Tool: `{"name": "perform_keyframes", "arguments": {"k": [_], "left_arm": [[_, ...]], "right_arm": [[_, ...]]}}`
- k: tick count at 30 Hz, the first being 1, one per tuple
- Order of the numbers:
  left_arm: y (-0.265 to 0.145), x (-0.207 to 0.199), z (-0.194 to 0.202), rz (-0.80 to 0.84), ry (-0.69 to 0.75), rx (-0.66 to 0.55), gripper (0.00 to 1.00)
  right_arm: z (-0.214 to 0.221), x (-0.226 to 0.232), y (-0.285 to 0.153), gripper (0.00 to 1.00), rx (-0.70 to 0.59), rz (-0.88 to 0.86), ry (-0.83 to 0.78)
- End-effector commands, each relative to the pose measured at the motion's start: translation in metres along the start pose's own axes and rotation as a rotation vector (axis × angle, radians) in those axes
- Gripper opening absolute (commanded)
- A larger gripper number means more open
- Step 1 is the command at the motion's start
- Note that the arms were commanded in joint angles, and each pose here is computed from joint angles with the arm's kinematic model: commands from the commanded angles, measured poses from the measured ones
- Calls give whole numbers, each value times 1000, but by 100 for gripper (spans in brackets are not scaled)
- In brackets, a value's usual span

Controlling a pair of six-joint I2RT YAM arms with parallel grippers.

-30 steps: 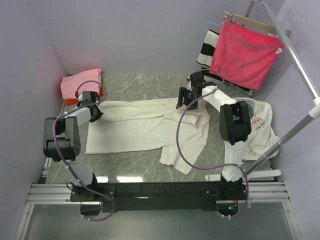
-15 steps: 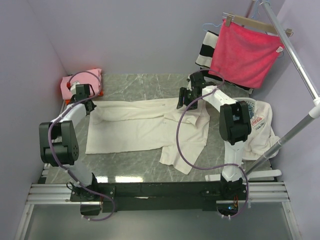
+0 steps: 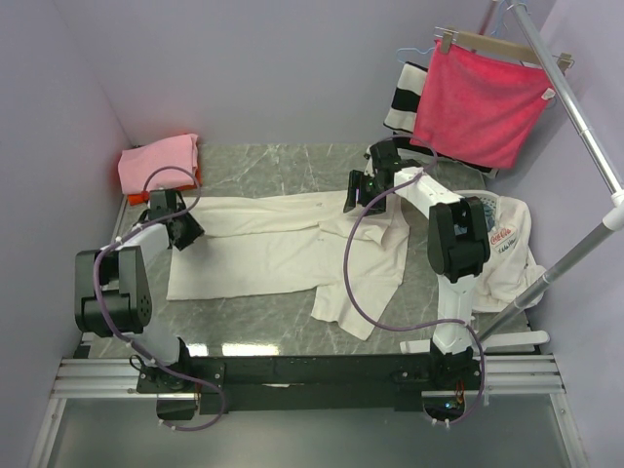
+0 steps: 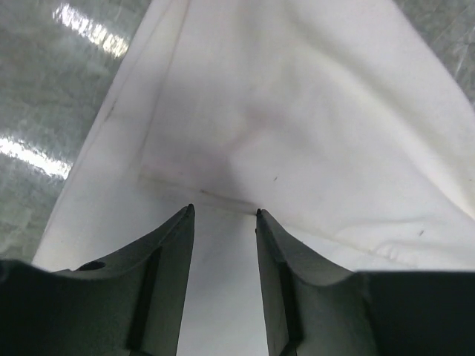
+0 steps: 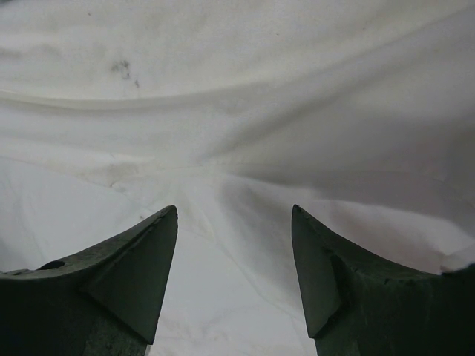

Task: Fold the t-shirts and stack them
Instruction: Fold the tshirt

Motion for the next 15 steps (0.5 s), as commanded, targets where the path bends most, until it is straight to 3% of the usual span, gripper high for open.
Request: {"name": "perform_keyframes", "arguments": {"k": [1, 7, 15], "left_arm": [[-13, -8, -6, 77, -53, -74, 45], [-9, -4, -3, 65, -63, -91, 44], [2, 1, -10, 11, -105, -171, 34]], "right_arm": [[-4, 6, -3, 70, -16, -20, -23], [-3, 8, -1, 70, -8, -26, -30], [-2, 7, 2, 70, 5, -19, -35]]}}
Point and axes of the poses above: each gripper's point midway between its finger pads, its own y axis out along the fingers, its own x axis along the line the jaws close on, z = x × y, the point moved 8 cm from there along -y, back along the fingers, and after that the axes turned 1 degree about -y, right-handed, at the moved point
